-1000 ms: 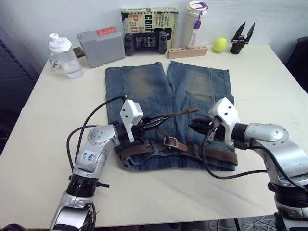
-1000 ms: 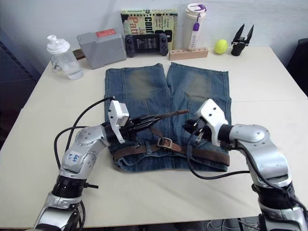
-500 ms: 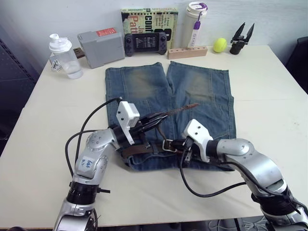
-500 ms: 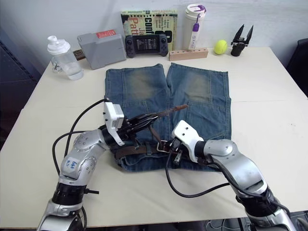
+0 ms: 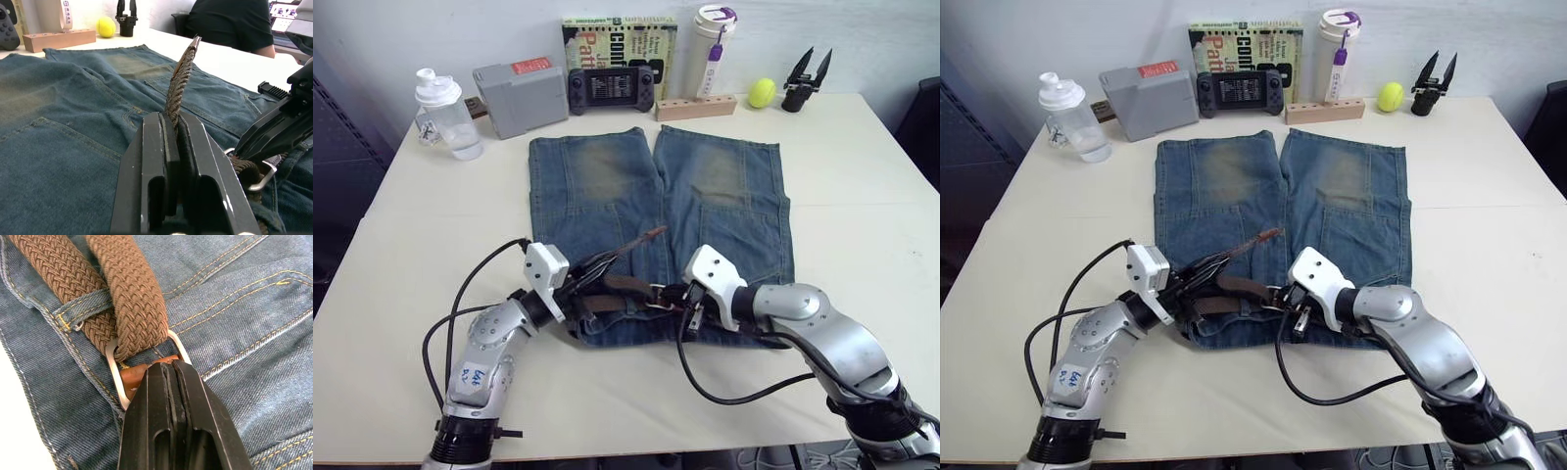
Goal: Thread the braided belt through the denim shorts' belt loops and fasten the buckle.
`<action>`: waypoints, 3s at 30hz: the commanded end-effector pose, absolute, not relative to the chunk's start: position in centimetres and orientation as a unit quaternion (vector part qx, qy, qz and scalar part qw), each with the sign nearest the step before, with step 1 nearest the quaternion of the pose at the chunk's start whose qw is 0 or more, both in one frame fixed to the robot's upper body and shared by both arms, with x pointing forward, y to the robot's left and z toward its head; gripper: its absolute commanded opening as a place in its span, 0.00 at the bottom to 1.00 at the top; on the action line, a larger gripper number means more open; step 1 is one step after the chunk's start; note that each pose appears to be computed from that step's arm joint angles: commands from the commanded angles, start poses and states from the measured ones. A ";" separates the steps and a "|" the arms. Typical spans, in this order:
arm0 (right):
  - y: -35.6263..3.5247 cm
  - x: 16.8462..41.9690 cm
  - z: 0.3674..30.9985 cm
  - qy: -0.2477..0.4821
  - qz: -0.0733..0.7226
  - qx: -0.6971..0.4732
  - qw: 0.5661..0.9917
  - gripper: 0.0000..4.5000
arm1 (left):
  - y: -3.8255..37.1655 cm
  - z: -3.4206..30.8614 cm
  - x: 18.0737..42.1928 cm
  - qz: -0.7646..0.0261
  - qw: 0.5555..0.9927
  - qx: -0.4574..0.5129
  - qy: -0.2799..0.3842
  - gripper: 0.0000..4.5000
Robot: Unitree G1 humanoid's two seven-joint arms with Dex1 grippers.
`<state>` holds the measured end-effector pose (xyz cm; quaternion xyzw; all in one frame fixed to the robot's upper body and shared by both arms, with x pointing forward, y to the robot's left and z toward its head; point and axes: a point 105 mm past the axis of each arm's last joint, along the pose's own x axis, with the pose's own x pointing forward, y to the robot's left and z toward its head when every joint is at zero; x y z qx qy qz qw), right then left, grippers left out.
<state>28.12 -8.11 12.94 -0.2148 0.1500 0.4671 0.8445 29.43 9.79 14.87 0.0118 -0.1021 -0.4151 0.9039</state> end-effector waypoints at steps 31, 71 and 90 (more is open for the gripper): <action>-7.7 27.3 14.7 0.127 0.461 -0.211 0.853 0.02 | 12.4 13.7 28.4 -0.382 0.910 0.108 -0.121 0.00; -5.2 27.9 15.3 0.106 0.470 -0.219 0.849 0.02 | 12.1 13.5 28.6 -0.391 0.906 0.116 -0.116 0.00; -8.0 30.1 15.3 0.159 0.575 -0.166 0.785 0.02 | 12.0 13.7 28.3 -0.403 0.892 0.152 -0.134 0.00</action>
